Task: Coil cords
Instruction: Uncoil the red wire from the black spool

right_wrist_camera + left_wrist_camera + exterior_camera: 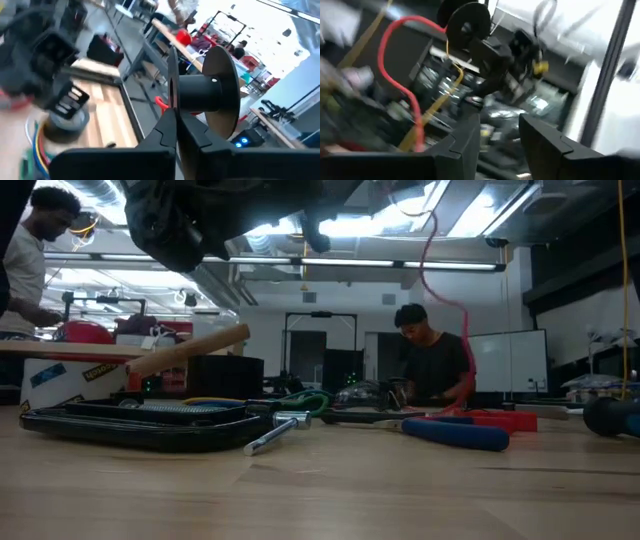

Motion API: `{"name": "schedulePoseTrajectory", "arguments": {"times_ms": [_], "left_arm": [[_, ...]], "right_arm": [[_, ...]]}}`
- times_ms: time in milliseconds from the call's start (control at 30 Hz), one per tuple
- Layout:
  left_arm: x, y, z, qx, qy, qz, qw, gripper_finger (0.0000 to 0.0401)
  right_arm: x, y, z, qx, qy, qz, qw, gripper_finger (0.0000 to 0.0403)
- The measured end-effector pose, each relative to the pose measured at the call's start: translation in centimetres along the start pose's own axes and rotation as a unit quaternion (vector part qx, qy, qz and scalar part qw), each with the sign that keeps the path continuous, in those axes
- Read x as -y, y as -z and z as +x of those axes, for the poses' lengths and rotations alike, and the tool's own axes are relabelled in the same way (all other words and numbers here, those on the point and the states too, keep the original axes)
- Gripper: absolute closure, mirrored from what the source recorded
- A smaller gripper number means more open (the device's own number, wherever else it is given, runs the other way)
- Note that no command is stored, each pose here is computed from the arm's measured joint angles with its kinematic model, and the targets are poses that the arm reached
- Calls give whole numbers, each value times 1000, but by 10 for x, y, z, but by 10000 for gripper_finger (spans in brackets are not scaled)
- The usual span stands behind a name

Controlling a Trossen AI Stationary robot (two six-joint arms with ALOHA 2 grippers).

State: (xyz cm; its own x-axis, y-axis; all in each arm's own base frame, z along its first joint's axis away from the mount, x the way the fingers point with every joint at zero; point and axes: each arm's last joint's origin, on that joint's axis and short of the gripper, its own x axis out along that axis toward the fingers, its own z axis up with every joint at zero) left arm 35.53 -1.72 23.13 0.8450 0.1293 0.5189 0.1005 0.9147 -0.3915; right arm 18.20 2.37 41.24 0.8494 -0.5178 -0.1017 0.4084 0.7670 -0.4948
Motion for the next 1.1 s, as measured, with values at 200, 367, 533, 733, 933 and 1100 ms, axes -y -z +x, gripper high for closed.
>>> {"name": "schedulePoseTrajectory", "arguments": {"times_ms": [200, 367, 533, 733, 933, 1100], "left_arm": [[-2, 5, 0, -24, -10, 227, 974, 272], [-3, 9, -1, -49, -11, 266, 963, 272], [-1, 13, -2, -65, -8, 266, 962, 272], [10, 19, -5, -76, 9, 294, 953, 272], [19, 22, -7, -76, -17, 337, 938, 272], [17, 19, -6, -61, -43, 302, 950, 272]], "right_arm": [[12, -9, -12, 27, -68, 125, 989, 401], [2, -3, -12, -3, -171, 204, 964, 401], [-15, 6, -2, -75, -205, 230, 948, 401], [-31, 17, 7, -150, -207, 233, 938, 401], [-37, 20, 10, -174, -223, 239, 929, 402], [-50, 22, 19, -192, -249, 218, 924, 402]]}}
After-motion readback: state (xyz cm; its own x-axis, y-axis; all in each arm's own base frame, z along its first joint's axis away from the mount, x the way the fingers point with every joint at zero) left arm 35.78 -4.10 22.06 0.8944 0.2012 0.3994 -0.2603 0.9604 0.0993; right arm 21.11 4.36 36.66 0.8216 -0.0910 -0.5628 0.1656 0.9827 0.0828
